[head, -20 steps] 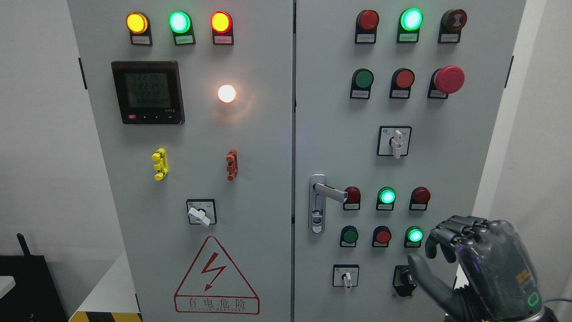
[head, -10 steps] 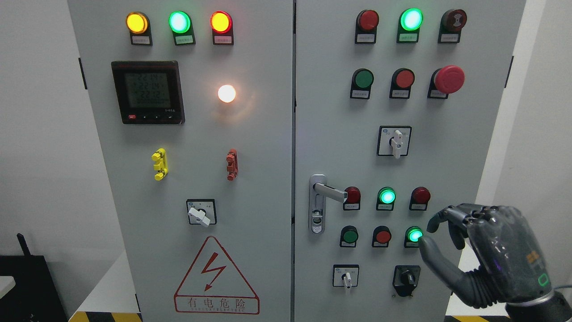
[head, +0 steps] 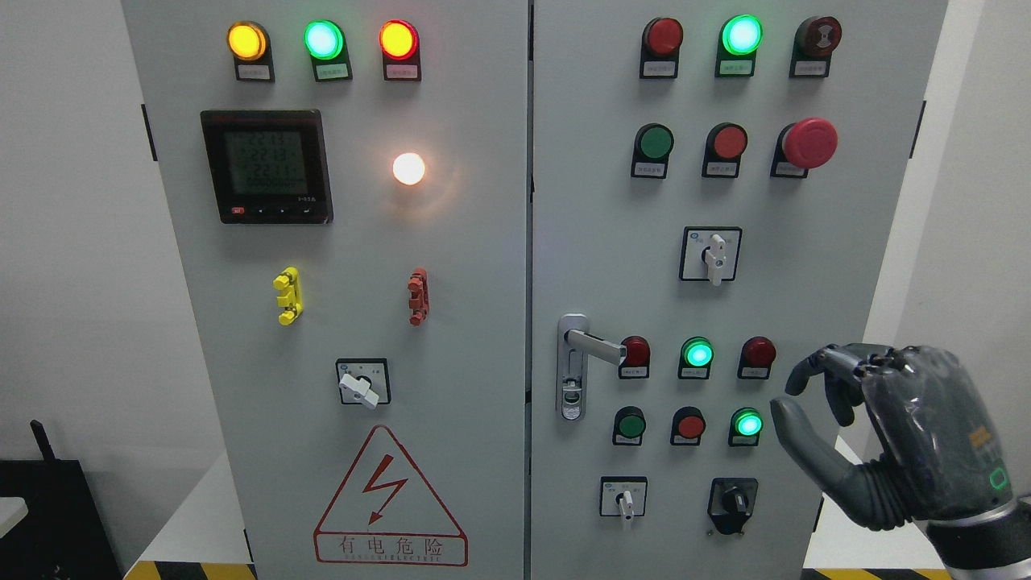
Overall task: Release door handle
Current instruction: 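Raise the open right hand up beside the cabinet buttons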
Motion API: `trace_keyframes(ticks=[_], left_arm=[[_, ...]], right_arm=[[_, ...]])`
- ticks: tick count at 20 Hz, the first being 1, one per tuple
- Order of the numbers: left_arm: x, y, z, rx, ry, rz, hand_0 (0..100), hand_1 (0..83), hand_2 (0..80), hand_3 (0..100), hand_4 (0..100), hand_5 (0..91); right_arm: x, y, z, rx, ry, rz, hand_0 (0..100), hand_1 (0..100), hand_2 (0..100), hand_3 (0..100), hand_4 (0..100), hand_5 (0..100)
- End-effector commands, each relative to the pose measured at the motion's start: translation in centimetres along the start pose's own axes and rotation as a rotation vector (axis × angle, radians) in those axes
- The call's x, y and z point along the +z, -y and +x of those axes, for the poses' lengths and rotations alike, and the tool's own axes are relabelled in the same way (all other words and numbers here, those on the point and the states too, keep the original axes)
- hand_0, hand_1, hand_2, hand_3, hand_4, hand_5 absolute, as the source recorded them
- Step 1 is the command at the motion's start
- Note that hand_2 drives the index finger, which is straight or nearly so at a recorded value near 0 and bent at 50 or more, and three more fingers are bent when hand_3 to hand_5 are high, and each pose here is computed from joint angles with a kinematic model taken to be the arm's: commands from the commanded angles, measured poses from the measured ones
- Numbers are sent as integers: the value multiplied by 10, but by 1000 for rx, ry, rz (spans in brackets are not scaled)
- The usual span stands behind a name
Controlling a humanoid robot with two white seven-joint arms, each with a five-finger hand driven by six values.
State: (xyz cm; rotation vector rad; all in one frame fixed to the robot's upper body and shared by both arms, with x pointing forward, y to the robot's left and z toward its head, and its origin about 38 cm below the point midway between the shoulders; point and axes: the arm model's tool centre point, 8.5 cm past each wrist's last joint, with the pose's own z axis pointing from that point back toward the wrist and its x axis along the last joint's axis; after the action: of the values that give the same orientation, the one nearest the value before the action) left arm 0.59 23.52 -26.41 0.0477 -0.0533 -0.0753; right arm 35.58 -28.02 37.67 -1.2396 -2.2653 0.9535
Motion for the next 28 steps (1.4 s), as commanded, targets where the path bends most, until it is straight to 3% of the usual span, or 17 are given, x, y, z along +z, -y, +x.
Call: trace_keyframes(ticks=[1, 3, 5, 11, 15, 24, 28], left_arm=[[0, 0, -2, 1, -12, -1, 120, 389, 0, 0, 0, 0], [0, 0, -2, 1, -12, -1, 120, 389, 0, 0, 0, 0], [0, 0, -3, 1, -14, -1, 120, 389, 0, 0, 0, 0], [0, 0, -2, 1, -12, -1, 120, 389, 0, 0, 0, 0], [0, 0, -2, 1, -12, -1, 120, 389, 0, 0, 0, 0], [0, 0, -2, 1, -12, -1, 120, 389, 0, 0, 0, 0], [0, 0, -2, 1, -12, -1, 120, 389, 0, 0, 0, 0]], right_arm=[[2, 6, -10, 55, 14, 65, 553, 102, 554, 1000, 1000, 1000], [2, 3, -11, 70, 19, 132, 548, 93, 509, 1000, 1000, 1000], [1, 4, -10, 74, 22, 139, 526, 99, 445, 1000, 1000, 1000], [-1, -5, -6, 64, 25, 185, 507, 89, 406, 1000, 1000, 1000], [-14, -11, 7, 25, 29, 152, 499, 90, 403, 1000, 999, 1000], [-26, -42, 28, 19, 8, 244, 484, 96, 408, 1000, 987, 1000], [-30, -41, 33, 20, 12, 230, 481, 95, 411, 1000, 986, 1000]])
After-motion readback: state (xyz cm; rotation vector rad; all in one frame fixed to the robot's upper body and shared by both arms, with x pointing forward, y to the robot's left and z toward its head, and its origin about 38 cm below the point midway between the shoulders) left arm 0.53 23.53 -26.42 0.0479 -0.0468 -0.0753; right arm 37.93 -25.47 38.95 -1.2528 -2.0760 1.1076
